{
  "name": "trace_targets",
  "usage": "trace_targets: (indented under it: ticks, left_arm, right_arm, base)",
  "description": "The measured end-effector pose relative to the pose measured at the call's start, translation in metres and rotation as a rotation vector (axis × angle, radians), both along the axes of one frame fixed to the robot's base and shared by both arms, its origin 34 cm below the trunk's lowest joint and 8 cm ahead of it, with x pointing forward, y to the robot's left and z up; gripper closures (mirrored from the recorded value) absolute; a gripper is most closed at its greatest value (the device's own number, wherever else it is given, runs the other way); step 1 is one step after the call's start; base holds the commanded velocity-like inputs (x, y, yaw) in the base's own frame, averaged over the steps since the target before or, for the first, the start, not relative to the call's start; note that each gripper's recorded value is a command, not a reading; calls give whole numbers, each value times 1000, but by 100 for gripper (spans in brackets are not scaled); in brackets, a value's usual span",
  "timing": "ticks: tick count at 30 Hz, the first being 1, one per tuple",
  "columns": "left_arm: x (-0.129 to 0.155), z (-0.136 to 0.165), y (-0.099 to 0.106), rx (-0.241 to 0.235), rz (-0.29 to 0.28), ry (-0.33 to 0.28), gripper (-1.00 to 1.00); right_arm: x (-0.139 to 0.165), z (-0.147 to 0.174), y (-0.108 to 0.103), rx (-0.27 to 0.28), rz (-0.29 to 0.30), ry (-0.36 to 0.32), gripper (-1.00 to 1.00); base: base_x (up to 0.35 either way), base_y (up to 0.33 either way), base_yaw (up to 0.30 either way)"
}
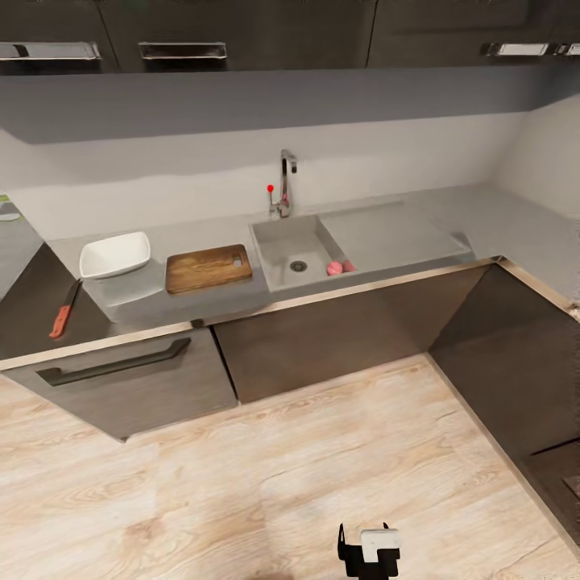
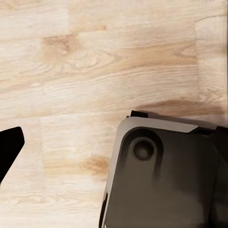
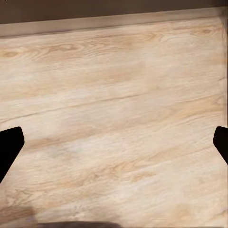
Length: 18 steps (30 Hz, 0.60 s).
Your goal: In the kitchen, take the Vidalia onion out of the sink, dice it on the chopping board with the paring knife, put the diced onion into the bowl on the countertop, then place both the paring knife and the chopping board into the sink.
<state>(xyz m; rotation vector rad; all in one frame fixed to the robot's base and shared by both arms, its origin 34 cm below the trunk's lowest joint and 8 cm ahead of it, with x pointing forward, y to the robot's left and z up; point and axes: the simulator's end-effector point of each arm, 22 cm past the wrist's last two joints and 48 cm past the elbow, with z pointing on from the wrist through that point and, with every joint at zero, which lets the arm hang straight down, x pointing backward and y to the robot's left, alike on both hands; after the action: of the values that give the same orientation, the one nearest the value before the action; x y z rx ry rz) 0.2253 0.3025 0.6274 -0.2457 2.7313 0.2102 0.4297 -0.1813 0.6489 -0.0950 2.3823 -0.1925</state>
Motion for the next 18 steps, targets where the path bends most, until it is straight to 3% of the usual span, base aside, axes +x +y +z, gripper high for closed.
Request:
trace_targets:
  ticks: [18]
  left_arm:
    - [7,2,1,1,-1,-20,-100]
  right_arm:
    - [6,6,1,0,0,-19,-100]
  base:
    - [0,0,-181]
